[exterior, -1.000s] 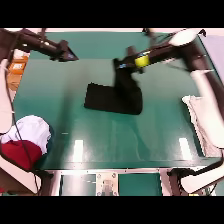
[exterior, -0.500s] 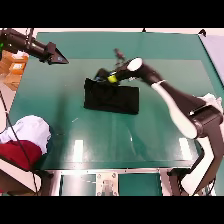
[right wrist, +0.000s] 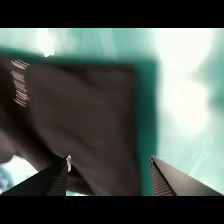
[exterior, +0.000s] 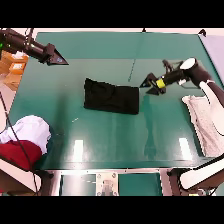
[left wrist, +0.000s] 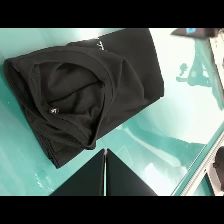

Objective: Fold the shirts.

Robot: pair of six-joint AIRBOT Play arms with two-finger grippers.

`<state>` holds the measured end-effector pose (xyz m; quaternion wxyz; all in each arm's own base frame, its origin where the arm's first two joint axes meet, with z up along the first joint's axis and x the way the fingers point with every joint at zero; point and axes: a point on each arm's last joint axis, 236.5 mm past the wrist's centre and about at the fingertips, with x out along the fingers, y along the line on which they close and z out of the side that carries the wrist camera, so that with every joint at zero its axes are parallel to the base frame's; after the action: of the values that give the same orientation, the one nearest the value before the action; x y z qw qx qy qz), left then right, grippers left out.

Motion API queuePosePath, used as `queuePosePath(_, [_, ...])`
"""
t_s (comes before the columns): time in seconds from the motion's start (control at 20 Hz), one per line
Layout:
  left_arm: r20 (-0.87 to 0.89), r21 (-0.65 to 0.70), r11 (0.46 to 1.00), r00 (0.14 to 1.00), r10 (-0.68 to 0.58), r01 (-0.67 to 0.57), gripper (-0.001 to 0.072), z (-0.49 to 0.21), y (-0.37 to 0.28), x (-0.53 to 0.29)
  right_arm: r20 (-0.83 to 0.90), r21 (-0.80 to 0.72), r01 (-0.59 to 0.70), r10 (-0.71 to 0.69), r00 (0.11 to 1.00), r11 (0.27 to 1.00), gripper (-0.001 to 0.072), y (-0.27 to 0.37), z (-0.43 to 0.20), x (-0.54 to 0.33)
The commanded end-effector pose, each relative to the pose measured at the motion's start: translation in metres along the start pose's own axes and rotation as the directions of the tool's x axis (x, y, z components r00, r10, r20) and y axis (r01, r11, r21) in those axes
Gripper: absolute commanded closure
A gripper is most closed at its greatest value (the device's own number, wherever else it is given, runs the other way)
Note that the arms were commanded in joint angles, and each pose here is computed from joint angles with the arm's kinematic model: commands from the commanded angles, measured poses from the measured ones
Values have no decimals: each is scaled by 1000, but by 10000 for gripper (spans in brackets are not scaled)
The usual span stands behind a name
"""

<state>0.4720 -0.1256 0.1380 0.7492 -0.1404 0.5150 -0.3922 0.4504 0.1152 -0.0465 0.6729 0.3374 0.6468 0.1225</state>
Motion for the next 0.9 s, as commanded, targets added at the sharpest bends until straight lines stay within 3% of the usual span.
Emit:
queuePosePath(0.0, [2,-2,1000,1000,1,-1,677,0,0,0,-2,75,-126,127,992,989,162,-11,-16,32])
queuePosePath(0.2, [3,-6,1000,1000,1,-1,676,1,0,0,-35,66,-254,257,966,965,165,28,-30,80])
queuePosePath(0.25, [2,-7,1000,1000,1,-1,677,0,0,0,-30,49,-302,304,952,952,349,44,-30,83])
queuePosePath(0.3, [2,-7,1000,1000,1,-1,676,0,0,0,-25,19,-338,339,941,941,618,57,-29,80])
queuePosePath(0.35, [3,-7,1000,1000,1,-1,676,0,0,0,-29,2,-375,375,927,927,694,72,-28,74])
queuePosePath(0.5, [2,-7,1000,1000,1,-1,677,0,0,0,30,-138,-449,457,889,883,694,121,-3,5])
queuePosePath(0.7, [1,-7,1000,1000,0,0,676,0,0,0,273,-339,-476,570,775,811,694,176,37,-187])
queuePosePath(0.85, [1,-10,1000,1000,0,0,677,0,0,0,459,-331,-372,493,739,867,694,144,53,-291])
